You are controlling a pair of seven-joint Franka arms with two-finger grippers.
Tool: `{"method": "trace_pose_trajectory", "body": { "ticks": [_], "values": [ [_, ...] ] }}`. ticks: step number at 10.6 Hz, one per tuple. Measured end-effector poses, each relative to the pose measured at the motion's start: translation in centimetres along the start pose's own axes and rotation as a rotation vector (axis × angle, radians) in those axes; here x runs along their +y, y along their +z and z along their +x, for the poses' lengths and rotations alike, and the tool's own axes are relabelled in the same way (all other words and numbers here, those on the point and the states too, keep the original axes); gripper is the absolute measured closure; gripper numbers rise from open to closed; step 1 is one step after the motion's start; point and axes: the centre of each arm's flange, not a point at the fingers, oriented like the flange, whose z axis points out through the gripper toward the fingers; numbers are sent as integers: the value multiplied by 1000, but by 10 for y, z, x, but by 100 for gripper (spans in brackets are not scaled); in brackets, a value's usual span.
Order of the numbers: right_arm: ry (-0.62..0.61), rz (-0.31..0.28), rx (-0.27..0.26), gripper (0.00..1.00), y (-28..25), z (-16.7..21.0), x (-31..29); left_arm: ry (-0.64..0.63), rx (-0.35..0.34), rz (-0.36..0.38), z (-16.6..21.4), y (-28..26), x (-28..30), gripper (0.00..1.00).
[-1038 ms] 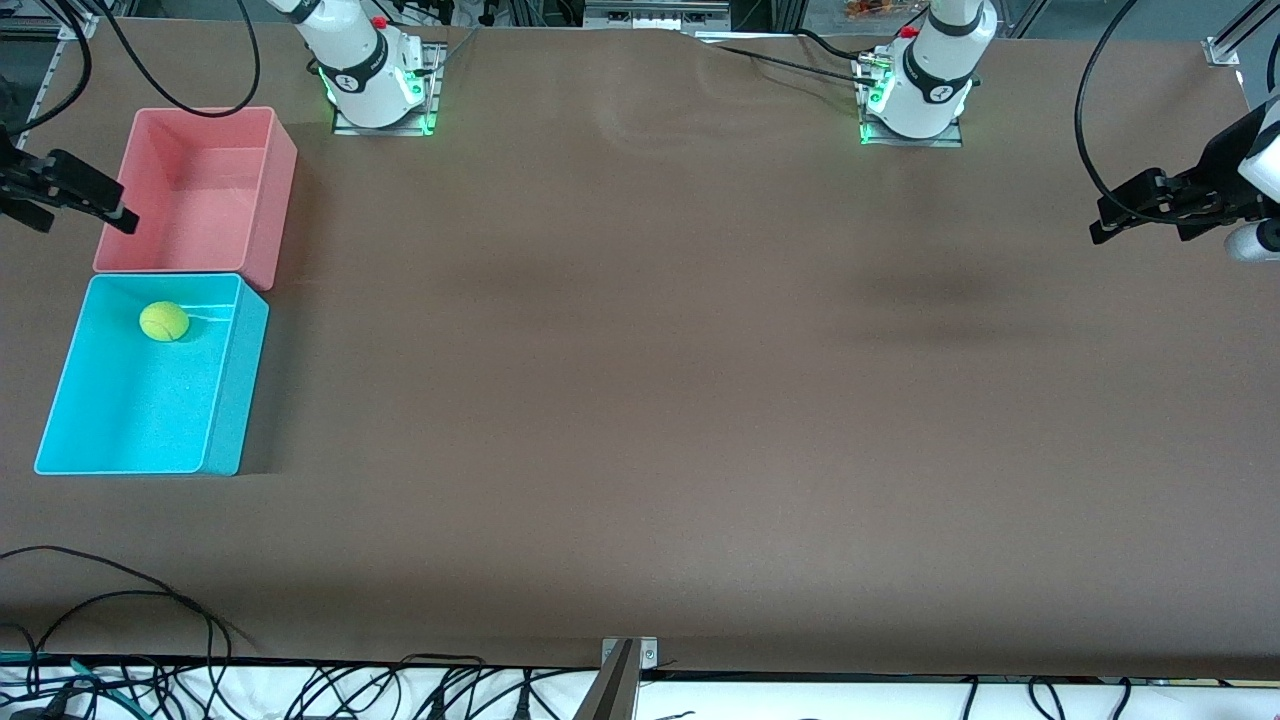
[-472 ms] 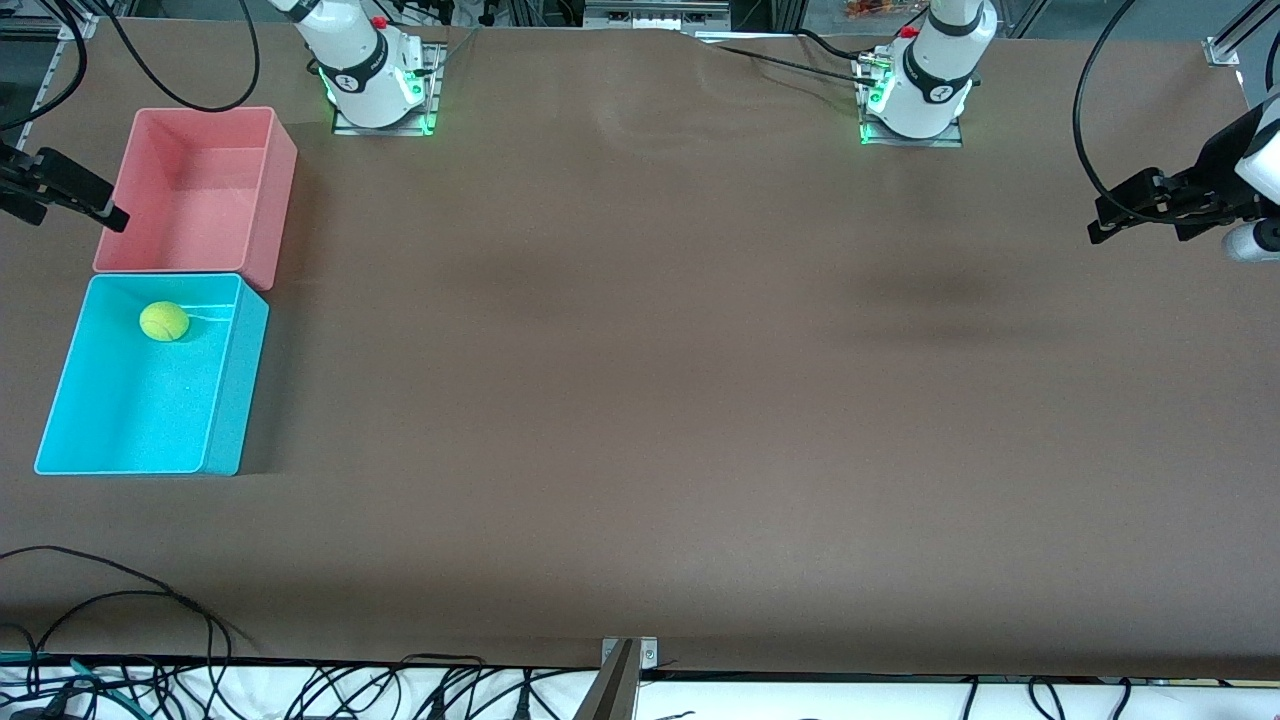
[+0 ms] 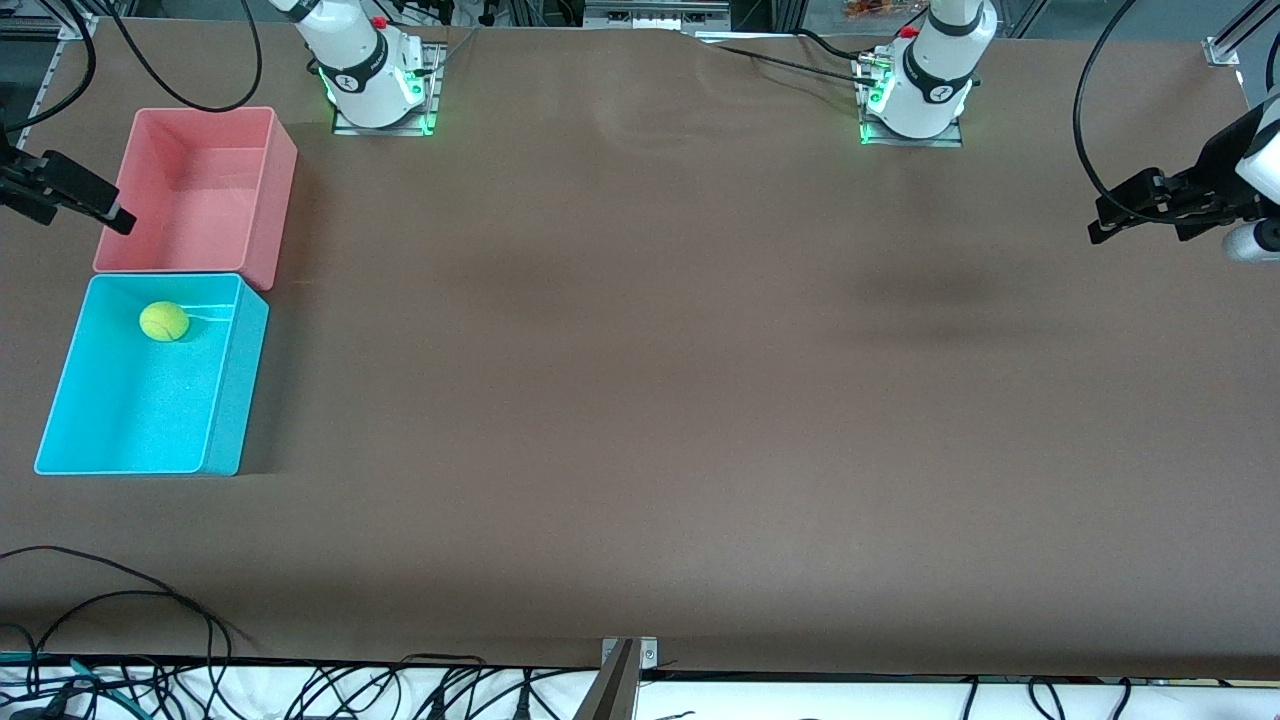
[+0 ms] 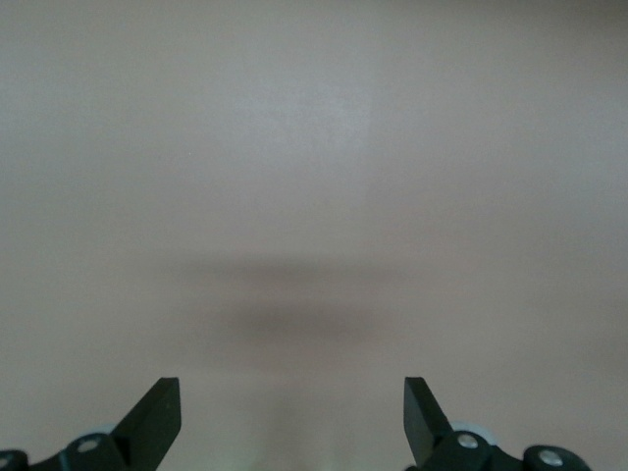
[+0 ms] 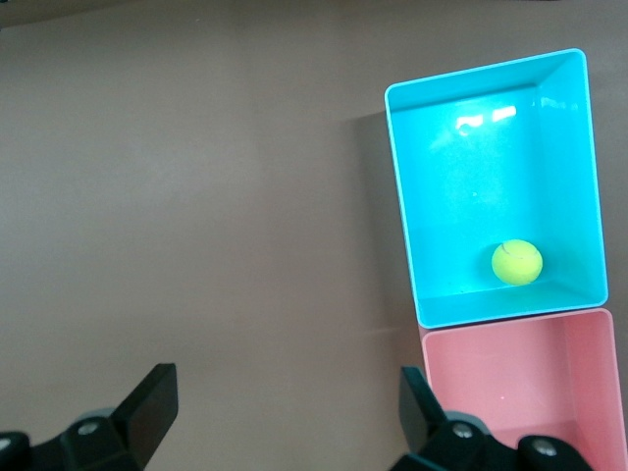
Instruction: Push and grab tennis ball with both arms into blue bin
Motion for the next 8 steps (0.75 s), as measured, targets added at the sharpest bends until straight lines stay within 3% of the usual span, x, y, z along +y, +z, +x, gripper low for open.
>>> {"method": "trace_pose_trajectory", "body": {
  "ticks": [6, 8],
  "values": [
    [11, 26, 2, 0, 1, 1, -3, 10, 14, 0, -1, -6, 6, 0],
    [-3, -2, 8, 0, 1, 1, -3, 11, 14, 0, -1, -6, 6, 0]
  ]
}}
